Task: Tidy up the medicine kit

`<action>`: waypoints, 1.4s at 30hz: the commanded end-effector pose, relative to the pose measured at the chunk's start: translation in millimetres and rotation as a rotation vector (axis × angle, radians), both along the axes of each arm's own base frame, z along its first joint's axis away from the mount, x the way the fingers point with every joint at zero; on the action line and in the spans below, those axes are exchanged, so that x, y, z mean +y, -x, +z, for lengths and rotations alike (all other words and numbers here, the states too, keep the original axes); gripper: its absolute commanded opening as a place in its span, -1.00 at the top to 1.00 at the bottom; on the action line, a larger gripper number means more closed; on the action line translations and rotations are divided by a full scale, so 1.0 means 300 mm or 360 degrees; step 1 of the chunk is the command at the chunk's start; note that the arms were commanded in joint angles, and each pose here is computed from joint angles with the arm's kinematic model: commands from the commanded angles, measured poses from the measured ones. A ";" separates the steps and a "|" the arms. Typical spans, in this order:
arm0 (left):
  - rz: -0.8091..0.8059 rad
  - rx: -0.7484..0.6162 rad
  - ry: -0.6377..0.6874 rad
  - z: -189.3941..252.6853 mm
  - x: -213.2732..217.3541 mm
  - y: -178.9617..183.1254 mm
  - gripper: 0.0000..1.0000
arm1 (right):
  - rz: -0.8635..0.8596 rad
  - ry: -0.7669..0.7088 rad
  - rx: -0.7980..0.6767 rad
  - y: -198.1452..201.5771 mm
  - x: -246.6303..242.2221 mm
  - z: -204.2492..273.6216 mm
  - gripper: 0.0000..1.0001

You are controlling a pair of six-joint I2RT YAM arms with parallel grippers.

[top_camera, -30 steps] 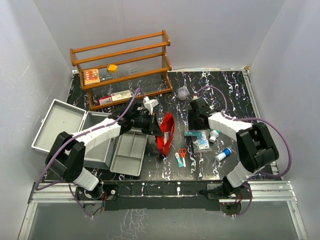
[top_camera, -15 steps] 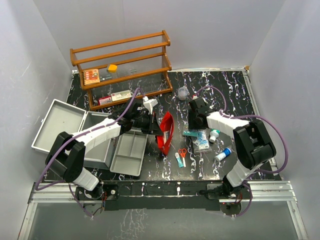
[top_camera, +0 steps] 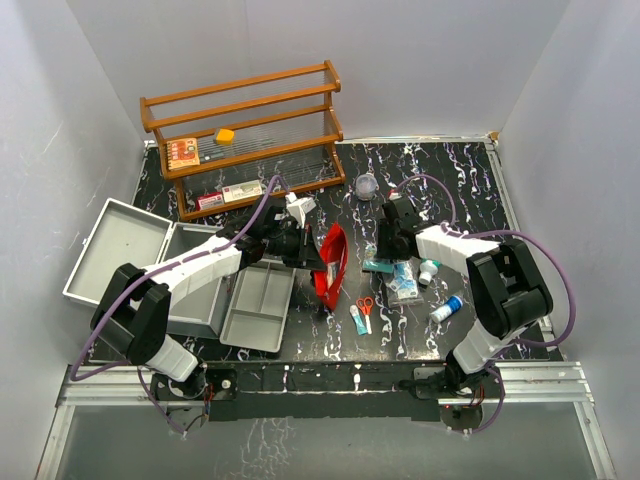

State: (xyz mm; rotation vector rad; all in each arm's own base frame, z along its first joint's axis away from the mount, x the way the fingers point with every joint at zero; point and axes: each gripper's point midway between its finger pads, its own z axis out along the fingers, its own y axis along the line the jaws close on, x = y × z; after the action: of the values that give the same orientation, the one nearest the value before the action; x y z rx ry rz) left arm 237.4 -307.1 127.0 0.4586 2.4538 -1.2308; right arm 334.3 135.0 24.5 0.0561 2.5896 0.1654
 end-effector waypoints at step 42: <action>0.0076 0.0034 0.0010 0.006 -0.019 -0.026 1.00 | 0.0466 -0.1439 -0.0706 0.199 0.329 0.775 0.74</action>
State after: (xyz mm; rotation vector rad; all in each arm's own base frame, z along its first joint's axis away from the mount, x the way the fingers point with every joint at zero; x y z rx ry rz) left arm 244.8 -311.1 127.7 0.3903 2.4534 -1.2374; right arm 288.0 207.4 202.3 0.0316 2.0825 1.0132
